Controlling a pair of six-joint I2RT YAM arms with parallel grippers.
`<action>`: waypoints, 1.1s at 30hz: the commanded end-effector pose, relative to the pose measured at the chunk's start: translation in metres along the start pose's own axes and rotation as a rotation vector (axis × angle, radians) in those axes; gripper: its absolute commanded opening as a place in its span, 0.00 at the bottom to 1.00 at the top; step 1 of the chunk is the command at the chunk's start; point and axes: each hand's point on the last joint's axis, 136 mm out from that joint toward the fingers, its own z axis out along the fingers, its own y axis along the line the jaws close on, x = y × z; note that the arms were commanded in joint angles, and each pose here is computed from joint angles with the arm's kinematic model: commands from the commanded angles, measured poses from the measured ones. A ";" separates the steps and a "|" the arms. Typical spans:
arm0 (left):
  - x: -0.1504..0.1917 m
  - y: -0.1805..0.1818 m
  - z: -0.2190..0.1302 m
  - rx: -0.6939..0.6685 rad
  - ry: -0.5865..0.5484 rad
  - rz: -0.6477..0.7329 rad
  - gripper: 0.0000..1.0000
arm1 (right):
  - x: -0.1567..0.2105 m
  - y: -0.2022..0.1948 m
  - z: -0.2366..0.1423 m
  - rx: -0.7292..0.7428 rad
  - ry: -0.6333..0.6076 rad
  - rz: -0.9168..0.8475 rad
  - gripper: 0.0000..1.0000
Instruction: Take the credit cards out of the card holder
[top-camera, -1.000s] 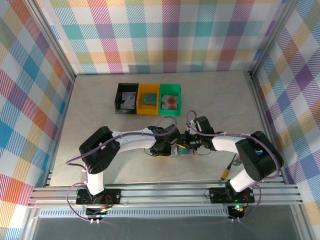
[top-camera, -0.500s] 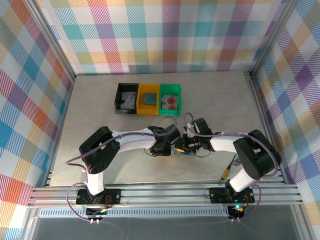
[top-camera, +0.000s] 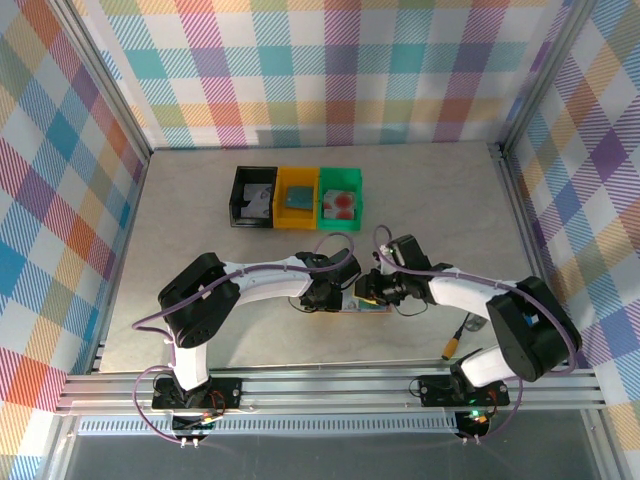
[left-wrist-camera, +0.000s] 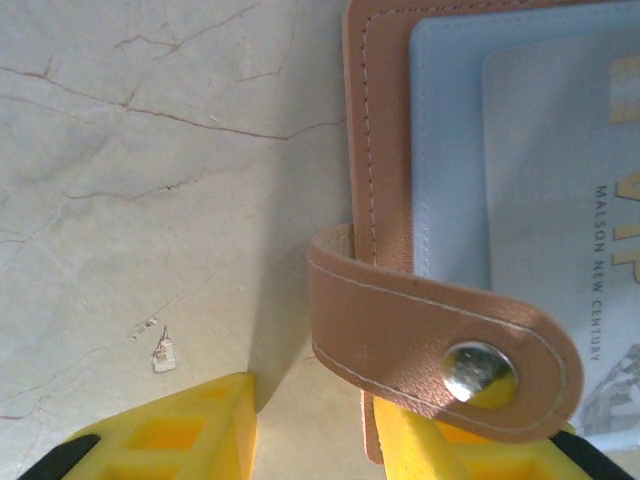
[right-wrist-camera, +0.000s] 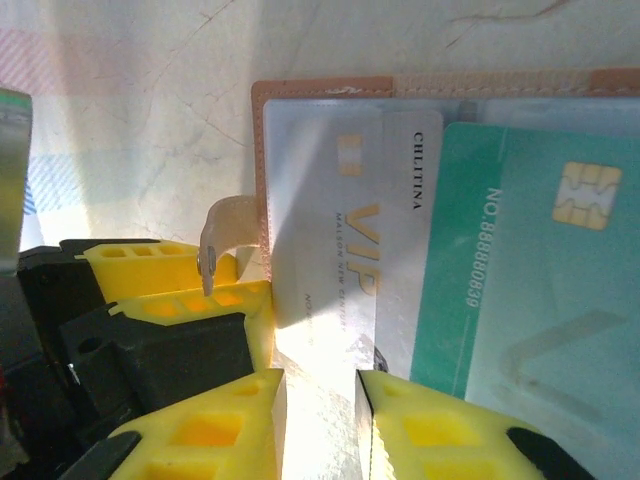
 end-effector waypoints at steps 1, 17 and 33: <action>0.038 -0.008 0.049 0.046 0.160 -0.001 0.36 | -0.005 -0.004 -0.004 0.070 0.000 -0.006 0.25; 0.038 -0.008 0.049 0.045 0.162 0.003 0.36 | -0.004 -0.038 0.009 0.207 0.027 0.074 0.24; 0.038 -0.008 0.049 0.048 0.163 0.005 0.36 | -0.003 -0.024 0.015 0.106 0.035 0.055 0.22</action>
